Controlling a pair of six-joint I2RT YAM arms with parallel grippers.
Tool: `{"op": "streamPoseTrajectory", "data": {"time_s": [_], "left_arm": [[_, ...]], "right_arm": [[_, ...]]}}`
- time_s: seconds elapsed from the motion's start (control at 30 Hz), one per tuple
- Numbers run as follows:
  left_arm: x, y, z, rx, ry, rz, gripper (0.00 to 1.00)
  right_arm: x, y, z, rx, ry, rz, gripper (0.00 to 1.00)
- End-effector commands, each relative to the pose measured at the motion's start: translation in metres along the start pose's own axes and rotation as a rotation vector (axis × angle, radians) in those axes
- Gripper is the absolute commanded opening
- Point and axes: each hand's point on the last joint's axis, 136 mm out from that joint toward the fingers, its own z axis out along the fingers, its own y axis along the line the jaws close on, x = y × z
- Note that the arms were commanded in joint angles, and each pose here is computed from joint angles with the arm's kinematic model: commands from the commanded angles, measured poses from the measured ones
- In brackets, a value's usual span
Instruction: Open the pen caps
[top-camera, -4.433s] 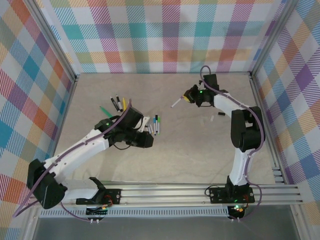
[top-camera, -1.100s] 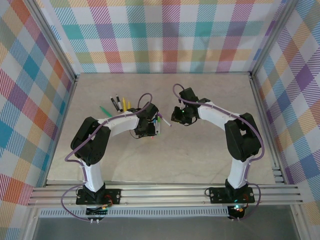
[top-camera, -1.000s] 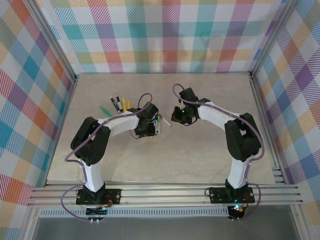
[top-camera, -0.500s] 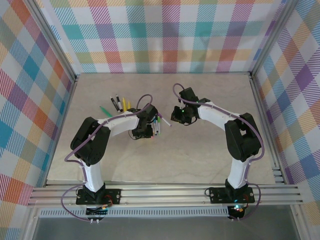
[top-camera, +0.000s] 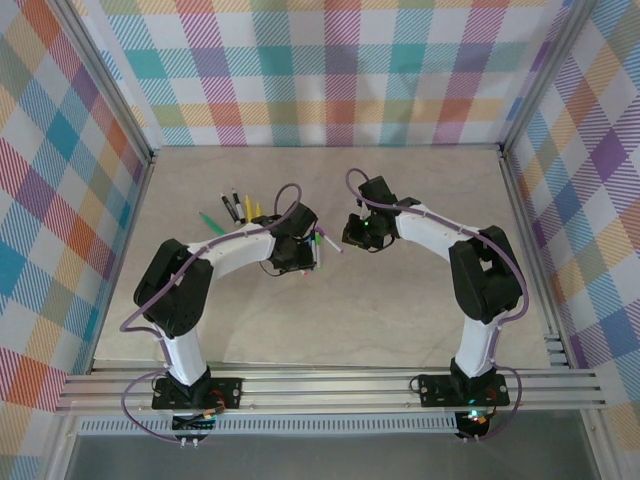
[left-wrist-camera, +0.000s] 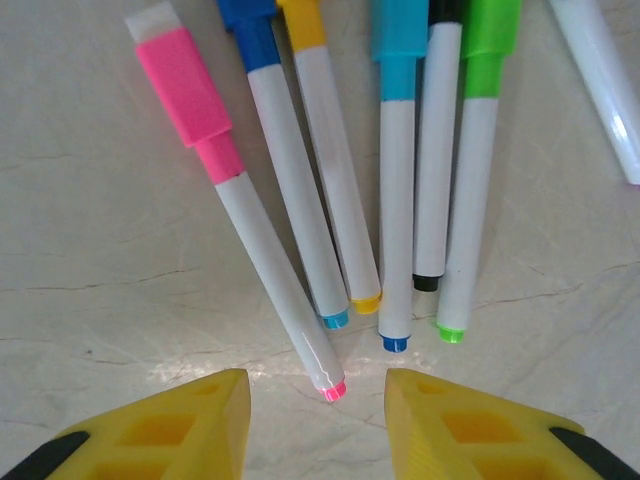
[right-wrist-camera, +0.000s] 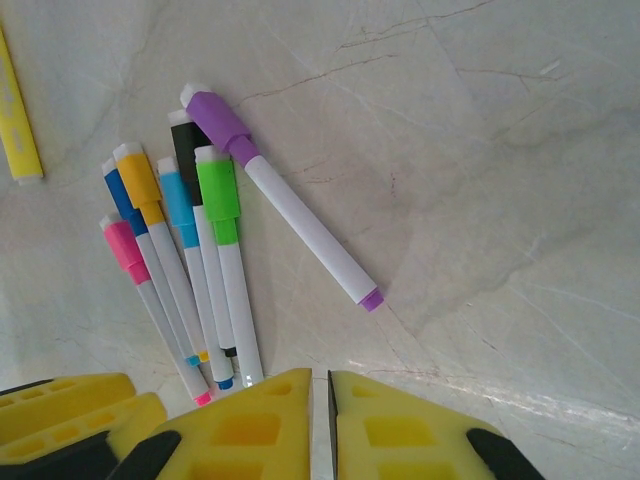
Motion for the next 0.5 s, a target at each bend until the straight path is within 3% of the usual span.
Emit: {"op": "streamPoseTrajectory", "data": {"time_s": [0.0, 0.47], "left_arm": [[0.005, -0.002, 0.013, -0.025, 0.02, -0.002, 0.4], [0.017, 0.03, 0.018, -0.19, 0.033, 0.034, 0.37]], "right_arm": [[-0.001, 0.014, -0.014, -0.038, -0.017, -0.02, 0.15], [-0.002, 0.013, -0.011, -0.055, -0.01, -0.006, 0.15]]}}
